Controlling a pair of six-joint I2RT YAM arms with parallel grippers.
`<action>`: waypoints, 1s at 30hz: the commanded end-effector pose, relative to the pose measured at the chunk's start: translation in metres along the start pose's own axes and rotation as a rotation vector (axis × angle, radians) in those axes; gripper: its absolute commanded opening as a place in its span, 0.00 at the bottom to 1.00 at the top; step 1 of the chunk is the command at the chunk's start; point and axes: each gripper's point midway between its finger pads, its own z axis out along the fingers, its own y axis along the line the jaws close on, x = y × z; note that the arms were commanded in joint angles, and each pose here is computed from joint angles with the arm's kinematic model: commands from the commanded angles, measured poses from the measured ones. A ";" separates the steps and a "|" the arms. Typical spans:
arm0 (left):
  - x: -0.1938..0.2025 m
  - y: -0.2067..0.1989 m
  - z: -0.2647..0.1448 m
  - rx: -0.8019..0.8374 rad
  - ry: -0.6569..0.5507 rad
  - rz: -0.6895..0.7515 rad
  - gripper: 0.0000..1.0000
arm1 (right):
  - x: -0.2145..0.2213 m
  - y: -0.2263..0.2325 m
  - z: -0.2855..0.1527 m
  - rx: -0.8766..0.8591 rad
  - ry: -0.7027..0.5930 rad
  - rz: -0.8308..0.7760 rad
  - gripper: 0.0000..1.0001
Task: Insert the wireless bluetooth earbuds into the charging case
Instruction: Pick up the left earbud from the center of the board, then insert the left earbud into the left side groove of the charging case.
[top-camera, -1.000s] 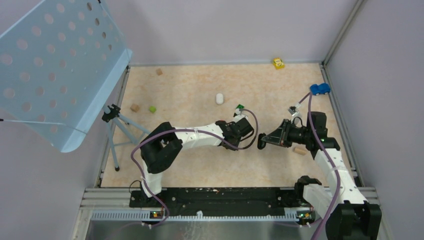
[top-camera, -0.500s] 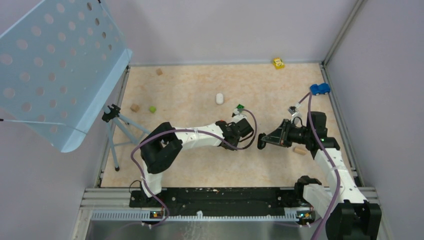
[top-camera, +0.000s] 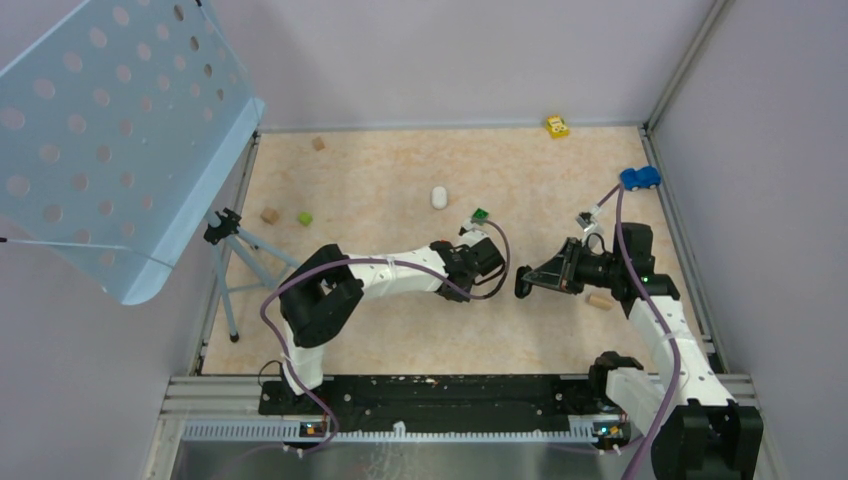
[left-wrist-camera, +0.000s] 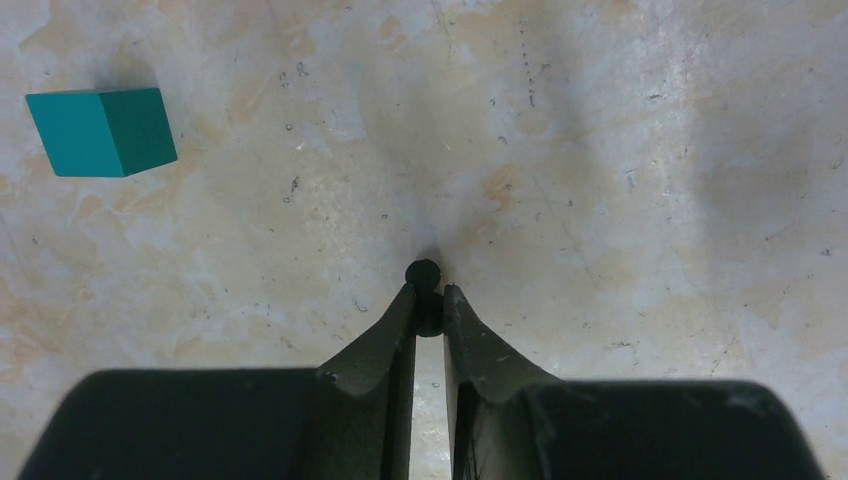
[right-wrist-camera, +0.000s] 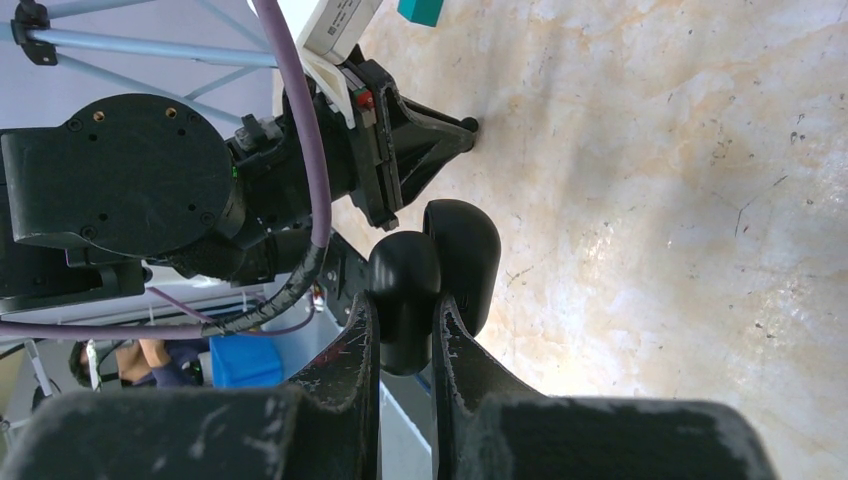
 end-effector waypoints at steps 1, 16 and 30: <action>-0.006 0.003 -0.011 -0.008 -0.021 -0.015 0.17 | -0.014 0.013 -0.002 -0.033 -0.028 -0.062 0.00; -0.078 0.009 -0.088 0.202 -0.260 -0.170 0.00 | -0.014 0.022 -0.003 -0.080 -0.020 -0.082 0.00; -0.126 -0.026 -0.234 0.951 -0.752 -0.216 0.00 | -0.006 0.047 0.004 -0.238 -0.049 -0.115 0.00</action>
